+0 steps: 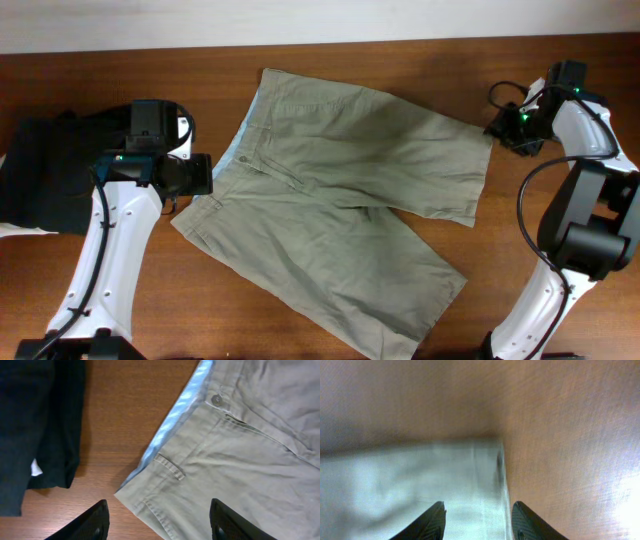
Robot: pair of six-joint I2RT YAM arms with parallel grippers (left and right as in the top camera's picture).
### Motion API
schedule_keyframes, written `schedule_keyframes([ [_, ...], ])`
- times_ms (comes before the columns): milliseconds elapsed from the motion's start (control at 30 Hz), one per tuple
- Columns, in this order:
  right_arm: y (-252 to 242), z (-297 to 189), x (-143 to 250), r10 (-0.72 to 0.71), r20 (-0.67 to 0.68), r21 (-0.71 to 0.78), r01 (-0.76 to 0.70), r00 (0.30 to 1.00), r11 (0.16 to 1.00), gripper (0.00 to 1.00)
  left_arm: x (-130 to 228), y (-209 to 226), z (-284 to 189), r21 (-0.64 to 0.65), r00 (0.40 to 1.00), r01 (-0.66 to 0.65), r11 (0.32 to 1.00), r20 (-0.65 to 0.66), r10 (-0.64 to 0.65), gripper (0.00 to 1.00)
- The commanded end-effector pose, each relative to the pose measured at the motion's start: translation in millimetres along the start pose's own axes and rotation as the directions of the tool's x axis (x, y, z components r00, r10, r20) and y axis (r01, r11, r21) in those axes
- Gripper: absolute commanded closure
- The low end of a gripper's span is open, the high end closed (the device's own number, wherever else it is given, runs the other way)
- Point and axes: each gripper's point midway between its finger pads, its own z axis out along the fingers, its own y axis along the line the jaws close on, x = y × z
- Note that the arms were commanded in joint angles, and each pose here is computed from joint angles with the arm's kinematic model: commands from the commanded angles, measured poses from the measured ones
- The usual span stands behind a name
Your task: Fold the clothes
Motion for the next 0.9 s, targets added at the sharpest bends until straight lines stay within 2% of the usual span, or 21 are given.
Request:
schedule_keyframes([
  [0,22,-49,2,-0.053,0.030,-0.047,0.054,0.998,0.997,0.53,1,-5,-5,0.036,1.000,-0.007,0.999,0.011,0.007,0.36],
  [100,15,-52,28,-0.056,-0.069,-0.019,0.055,0.996,0.998,0.53,1,-5,-5,0.036,0.999,-0.040,0.999,0.010,0.040,0.36],
  [200,-6,-50,38,-0.051,-0.107,0.086,0.061,0.993,0.994,0.53,4,-11,-6,0.051,0.998,-0.063,0.997,-0.001,0.063,0.36],
  [267,-9,-44,38,-0.053,-0.102,0.091,0.063,0.993,0.994,0.67,5,-14,-6,0.054,0.997,-0.075,0.996,-0.004,0.075,0.37],
  [300,-12,-36,39,-0.055,-0.098,0.090,0.063,0.994,0.994,0.81,7,-15,-6,0.057,0.995,-0.094,0.994,-0.009,0.095,0.41],
  [333,-13,-30,41,-0.056,-0.097,0.087,0.064,0.994,0.994,0.82,9,-16,-7,0.059,0.994,-0.105,0.993,-0.014,0.106,0.48],
  [367,-16,-23,43,-0.053,-0.098,0.085,0.062,0.994,0.994,0.77,10,-17,-8,0.060,0.994,-0.107,0.992,-0.015,0.108,0.51],
  [400,-17,-18,45,-0.053,-0.095,0.082,0.061,0.994,0.995,0.73,11,-17,-10,0.061,0.994,-0.108,0.992,-0.015,0.109,0.52],
  [467,-23,-1,49,-0.061,-0.077,0.075,0.067,0.995,0.995,0.72,12,-17,-15,0.060,0.994,-0.108,0.992,-0.008,0.108,0.52],
  [533,-26,12,55,-0.065,-0.068,0.059,0.069,0.996,0.996,0.81,11,-16,-20,0.059,0.994,-0.108,0.992,0.005,0.107,0.52],
  [600,-31,24,64,-0.065,-0.066,0.051,0.068,0.996,0.996,0.94,9,-16,-26,0.058,0.994,-0.107,0.993,0.024,0.106,0.51],
  [633,-33,28,67,-0.065,-0.066,0.051,0.068,0.996,0.996,0.96,9,-16,-28,0.058,0.994,-0.107,0.993,0.029,0.106,0.51],
  [733,-46,41,79,-0.053,-0.064,0.079,0.058,0.997,0.995,0.96,11,-15,-32,0.057,0.993,-0.113,0.992,0.032,0.112,0.51],
  [867,-74,43,79,0.010,-0.025,0.213,-0.005,1.000,0.977,0.96,13,-15,-33,0.058,0.993,-0.115,0.992,0.023,0.114,0.51],
])
